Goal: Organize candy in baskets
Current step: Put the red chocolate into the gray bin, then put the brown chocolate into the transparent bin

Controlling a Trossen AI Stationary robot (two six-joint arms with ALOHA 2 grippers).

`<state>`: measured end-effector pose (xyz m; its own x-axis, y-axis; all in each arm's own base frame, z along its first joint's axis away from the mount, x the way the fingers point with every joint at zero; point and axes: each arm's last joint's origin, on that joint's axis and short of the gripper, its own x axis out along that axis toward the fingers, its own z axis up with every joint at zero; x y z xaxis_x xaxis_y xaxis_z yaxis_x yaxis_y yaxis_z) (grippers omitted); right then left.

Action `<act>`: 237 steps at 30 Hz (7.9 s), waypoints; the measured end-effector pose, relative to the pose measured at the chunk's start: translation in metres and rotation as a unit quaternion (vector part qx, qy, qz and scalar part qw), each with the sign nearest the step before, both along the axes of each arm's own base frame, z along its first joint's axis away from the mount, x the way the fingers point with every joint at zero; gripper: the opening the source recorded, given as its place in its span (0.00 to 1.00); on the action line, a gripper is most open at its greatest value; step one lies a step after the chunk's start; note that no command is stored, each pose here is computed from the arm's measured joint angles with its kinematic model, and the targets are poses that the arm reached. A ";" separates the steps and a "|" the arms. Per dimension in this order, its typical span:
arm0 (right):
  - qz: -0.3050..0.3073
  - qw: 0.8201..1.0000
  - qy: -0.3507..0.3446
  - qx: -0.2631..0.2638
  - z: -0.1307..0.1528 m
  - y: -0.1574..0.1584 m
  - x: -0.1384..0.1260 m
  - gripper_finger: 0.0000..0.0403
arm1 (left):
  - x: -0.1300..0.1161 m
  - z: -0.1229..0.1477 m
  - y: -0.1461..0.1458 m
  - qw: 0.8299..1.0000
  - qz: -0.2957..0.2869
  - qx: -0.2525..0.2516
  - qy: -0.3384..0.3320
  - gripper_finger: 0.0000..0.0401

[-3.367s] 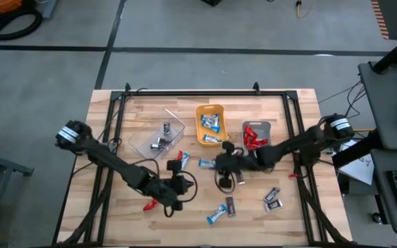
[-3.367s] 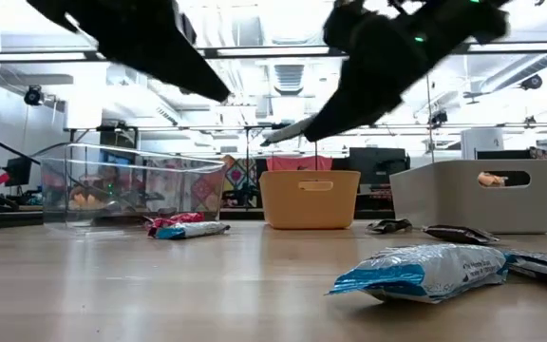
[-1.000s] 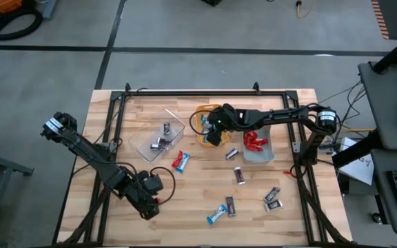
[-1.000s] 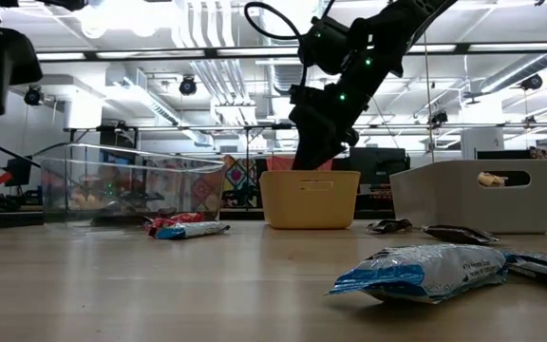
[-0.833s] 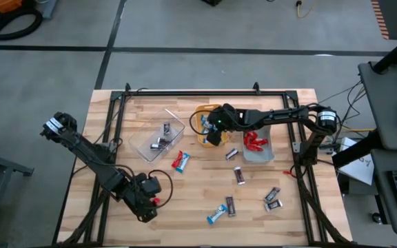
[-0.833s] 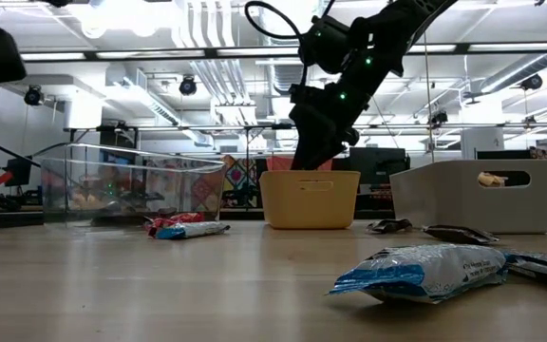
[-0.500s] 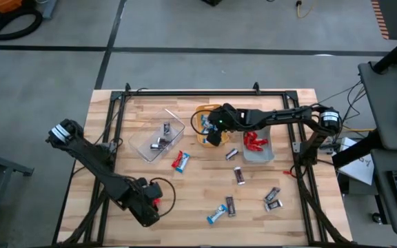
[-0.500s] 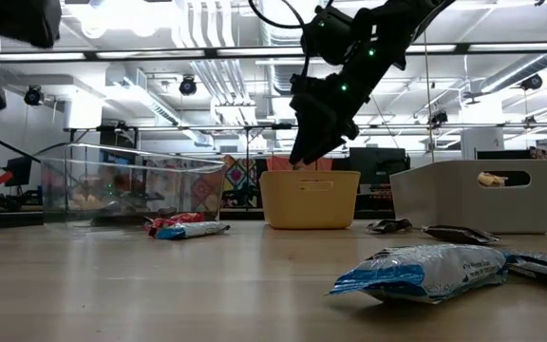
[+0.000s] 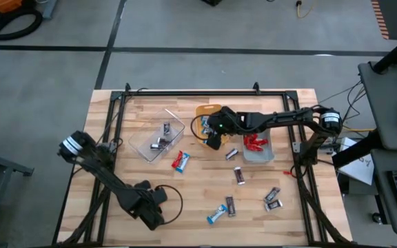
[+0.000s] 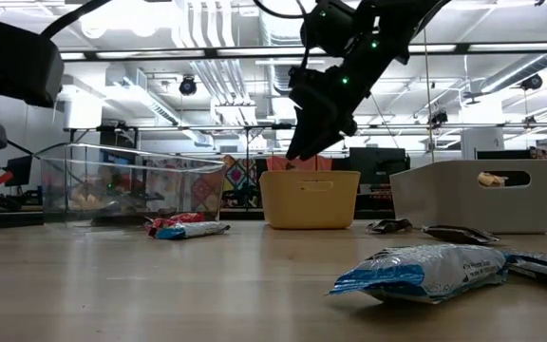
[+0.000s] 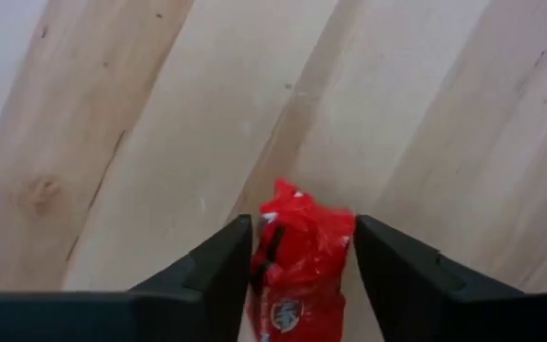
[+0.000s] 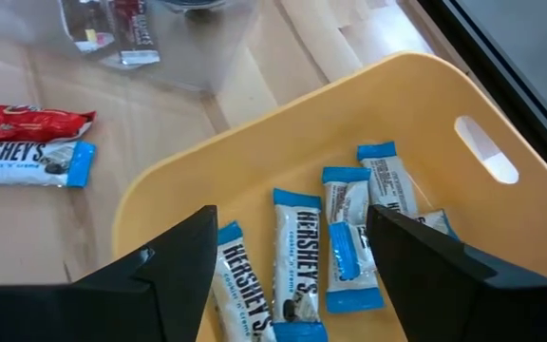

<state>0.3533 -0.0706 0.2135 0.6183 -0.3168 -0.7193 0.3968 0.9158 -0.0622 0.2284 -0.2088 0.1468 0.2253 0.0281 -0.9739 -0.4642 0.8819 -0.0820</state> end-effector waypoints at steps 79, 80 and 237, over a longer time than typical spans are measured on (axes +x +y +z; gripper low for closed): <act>0.254 0.910 -0.324 -0.043 -0.029 0.200 0.022 0.25 | 0.040 0.059 0.059 0.773 -0.146 0.234 -0.571 0.03; 0.253 0.911 -0.323 -0.044 -0.030 0.200 0.022 0.21 | 0.040 0.059 0.059 0.773 -0.145 0.234 -0.571 0.03; 0.266 0.842 0.469 0.023 -0.072 0.259 -0.145 0.03 | 0.047 0.074 0.058 0.779 -0.119 0.261 -0.557 0.33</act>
<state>0.2082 0.1880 0.1416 -0.1828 -0.1334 -0.9741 -0.2737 0.9585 -0.0799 0.2753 -0.1512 0.2206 0.9822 0.1837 -0.0401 -0.1800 0.9803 0.0818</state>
